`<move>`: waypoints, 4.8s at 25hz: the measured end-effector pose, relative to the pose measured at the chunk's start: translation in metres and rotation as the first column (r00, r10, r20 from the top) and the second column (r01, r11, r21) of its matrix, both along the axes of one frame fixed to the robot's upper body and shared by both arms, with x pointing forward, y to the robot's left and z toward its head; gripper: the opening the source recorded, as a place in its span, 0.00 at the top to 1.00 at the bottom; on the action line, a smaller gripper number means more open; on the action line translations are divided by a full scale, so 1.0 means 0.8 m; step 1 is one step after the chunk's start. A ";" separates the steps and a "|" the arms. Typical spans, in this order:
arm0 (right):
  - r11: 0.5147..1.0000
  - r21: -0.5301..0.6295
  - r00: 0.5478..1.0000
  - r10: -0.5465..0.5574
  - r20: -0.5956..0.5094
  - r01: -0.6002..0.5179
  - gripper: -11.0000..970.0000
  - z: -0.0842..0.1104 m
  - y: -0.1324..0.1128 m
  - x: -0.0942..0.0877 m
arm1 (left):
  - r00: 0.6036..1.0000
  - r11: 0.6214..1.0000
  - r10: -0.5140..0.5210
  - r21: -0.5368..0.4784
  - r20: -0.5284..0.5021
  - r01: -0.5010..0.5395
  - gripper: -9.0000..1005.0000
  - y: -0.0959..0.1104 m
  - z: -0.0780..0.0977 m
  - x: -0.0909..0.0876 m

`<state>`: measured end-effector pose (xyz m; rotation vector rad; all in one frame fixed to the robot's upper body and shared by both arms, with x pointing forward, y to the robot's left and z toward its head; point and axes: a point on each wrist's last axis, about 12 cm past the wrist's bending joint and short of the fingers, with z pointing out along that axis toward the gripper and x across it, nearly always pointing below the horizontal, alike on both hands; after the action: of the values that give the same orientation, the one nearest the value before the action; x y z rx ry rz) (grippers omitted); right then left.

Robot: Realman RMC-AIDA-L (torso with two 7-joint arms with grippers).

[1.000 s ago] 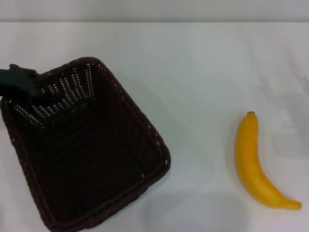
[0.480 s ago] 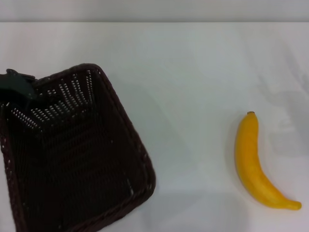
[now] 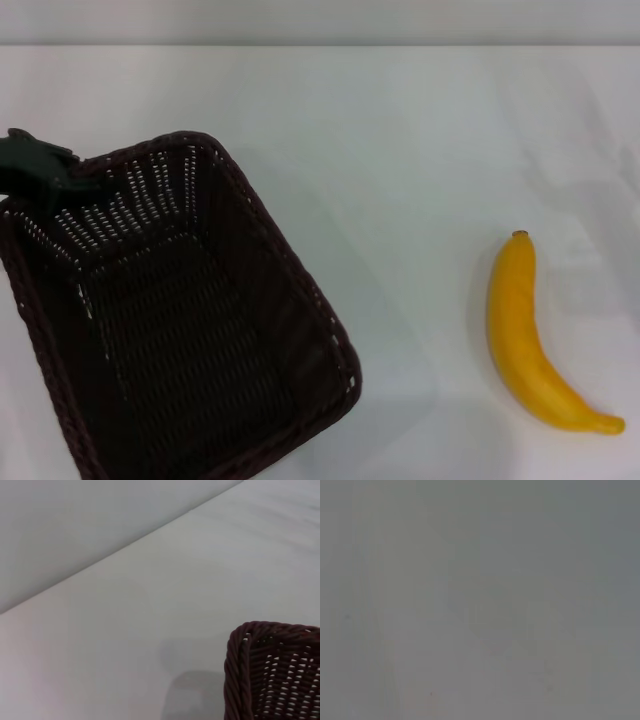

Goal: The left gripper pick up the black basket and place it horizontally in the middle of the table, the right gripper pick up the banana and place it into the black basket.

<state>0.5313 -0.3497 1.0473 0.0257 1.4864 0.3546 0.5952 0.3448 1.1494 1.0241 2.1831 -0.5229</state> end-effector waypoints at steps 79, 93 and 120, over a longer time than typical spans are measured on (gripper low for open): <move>0.996 -0.093 1.000 0.000 -0.010 -0.001 0.12 0.013 -0.038 -0.001 | 0.822 0.801 0.430 -0.262 -0.374 -0.539 0.68 -0.005 -0.018 -0.063; 0.997 -0.080 1.000 0.002 -0.007 -0.003 0.12 0.014 -0.039 -0.002 | 0.816 0.868 0.284 -0.226 -0.503 -0.442 0.38 -0.010 -0.006 -0.059; 0.995 -0.095 1.000 0.005 -0.009 -0.006 0.12 0.019 -0.052 -0.005 | 0.886 0.861 0.233 -0.339 -0.400 -0.380 0.39 0.019 0.015 -0.053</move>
<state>0.5277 -0.3913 1.0628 -0.0526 1.5112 0.2881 0.5532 0.3597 1.1615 0.3550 2.3350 -1.0158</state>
